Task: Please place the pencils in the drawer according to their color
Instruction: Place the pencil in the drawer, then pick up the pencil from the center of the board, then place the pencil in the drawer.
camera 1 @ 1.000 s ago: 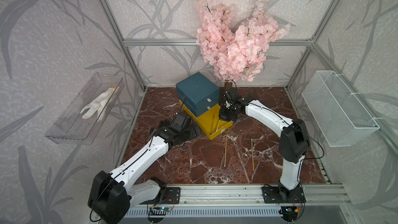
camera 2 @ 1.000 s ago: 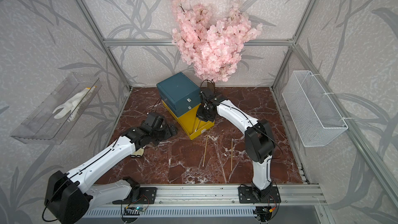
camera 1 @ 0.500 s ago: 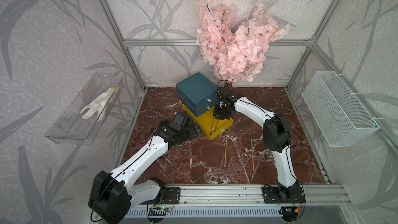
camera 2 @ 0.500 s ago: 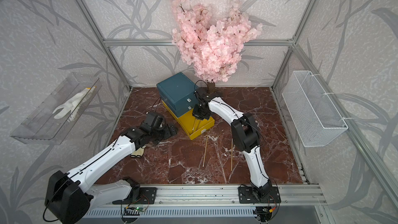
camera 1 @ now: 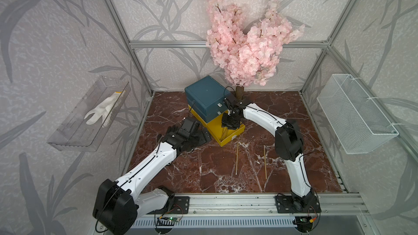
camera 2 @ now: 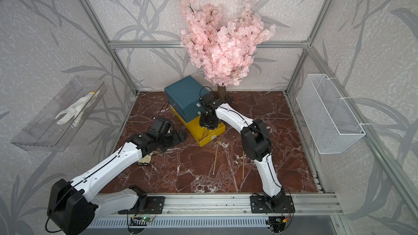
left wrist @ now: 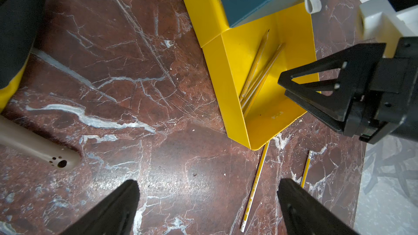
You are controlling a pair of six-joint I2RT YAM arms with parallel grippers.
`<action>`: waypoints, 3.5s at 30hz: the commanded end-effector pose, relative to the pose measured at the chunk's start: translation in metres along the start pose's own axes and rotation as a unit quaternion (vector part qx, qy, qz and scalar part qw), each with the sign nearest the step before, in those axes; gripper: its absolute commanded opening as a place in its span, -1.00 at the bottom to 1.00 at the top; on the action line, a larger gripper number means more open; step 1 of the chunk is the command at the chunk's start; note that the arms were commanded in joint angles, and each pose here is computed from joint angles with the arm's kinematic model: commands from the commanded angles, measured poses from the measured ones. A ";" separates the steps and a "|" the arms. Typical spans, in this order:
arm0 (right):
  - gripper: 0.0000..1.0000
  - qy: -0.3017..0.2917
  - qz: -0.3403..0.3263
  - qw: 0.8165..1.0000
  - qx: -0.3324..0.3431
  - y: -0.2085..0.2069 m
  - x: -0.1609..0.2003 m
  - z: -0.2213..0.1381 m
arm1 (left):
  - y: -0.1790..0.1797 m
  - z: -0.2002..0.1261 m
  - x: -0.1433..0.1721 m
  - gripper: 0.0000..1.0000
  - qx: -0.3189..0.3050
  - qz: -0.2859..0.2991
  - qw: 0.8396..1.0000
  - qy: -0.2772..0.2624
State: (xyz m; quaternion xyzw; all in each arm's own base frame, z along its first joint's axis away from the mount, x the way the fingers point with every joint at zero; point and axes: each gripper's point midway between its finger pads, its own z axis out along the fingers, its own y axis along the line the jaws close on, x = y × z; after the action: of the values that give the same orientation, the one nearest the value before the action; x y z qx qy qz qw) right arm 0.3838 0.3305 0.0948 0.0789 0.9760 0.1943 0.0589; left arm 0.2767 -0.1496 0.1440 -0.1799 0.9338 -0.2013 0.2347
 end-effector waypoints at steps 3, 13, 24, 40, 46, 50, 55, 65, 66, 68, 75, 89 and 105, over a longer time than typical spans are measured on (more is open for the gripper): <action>-0.14 -0.045 -0.010 0.999 -0.020 0.002 0.005 -0.059 | 0.002 -0.002 0.000 1.00 -0.001 0.005 1.000 0.000; -0.13 -0.060 -0.001 0.998 -0.008 -0.034 0.048 -0.083 | 0.004 0.000 0.003 1.00 -0.003 0.008 1.000 0.009; -0.14 -0.021 -0.010 0.997 0.067 -0.086 0.111 -0.045 | 0.004 -0.002 0.004 1.00 -0.004 0.010 1.000 0.010; -0.14 0.031 -0.045 0.988 0.144 -0.105 0.135 0.000 | 0.008 0.003 0.011 1.00 0.002 -0.003 1.000 0.017; -0.18 0.050 -0.060 0.983 0.166 -0.109 0.142 0.015 | 0.008 0.005 0.014 1.00 0.007 -0.006 1.000 0.022; -0.24 0.060 -0.071 0.979 0.182 -0.111 0.145 0.023 | 0.010 0.007 0.017 1.00 0.009 -0.009 1.000 0.023; -0.40 0.075 -0.072 0.974 0.201 -0.119 0.151 0.031 | 0.012 0.008 0.019 1.00 0.012 -0.010 1.000 0.022; -1.00 0.102 -0.040 0.974 0.200 -0.129 0.167 0.041 | 0.016 0.007 0.023 1.00 0.017 -0.009 1.000 0.019; -1.00 0.103 -0.035 0.974 0.197 -0.129 0.168 0.040 | 0.017 0.006 0.023 1.00 0.017 -0.009 1.000 0.018; -1.00 0.102 -0.029 0.976 0.189 -0.127 0.169 0.037 | 0.016 0.005 0.024 1.00 0.020 -0.010 1.000 0.018; -1.00 0.084 -0.012 0.986 0.142 -0.114 0.169 0.008 | 0.019 0.006 0.023 1.00 0.017 -0.015 1.000 0.013; -1.00 0.001 0.005 1.000 0.006 -0.077 0.123 -0.076 | 0.014 -0.006 0.005 1.00 0.002 -0.015 1.000 -0.016; -1.00 -0.043 0.014 0.997 -0.056 -0.004 0.007 -0.069 | 0.000 -0.010 -0.008 1.00 0.002 0.006 1.000 -0.018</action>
State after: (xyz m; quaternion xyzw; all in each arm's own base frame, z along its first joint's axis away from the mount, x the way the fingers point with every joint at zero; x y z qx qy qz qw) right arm 0.3599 0.2976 0.1593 0.1055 0.9569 0.2477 0.1085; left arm 0.2721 -0.1444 0.1454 -0.1845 0.9307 -0.2023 0.2425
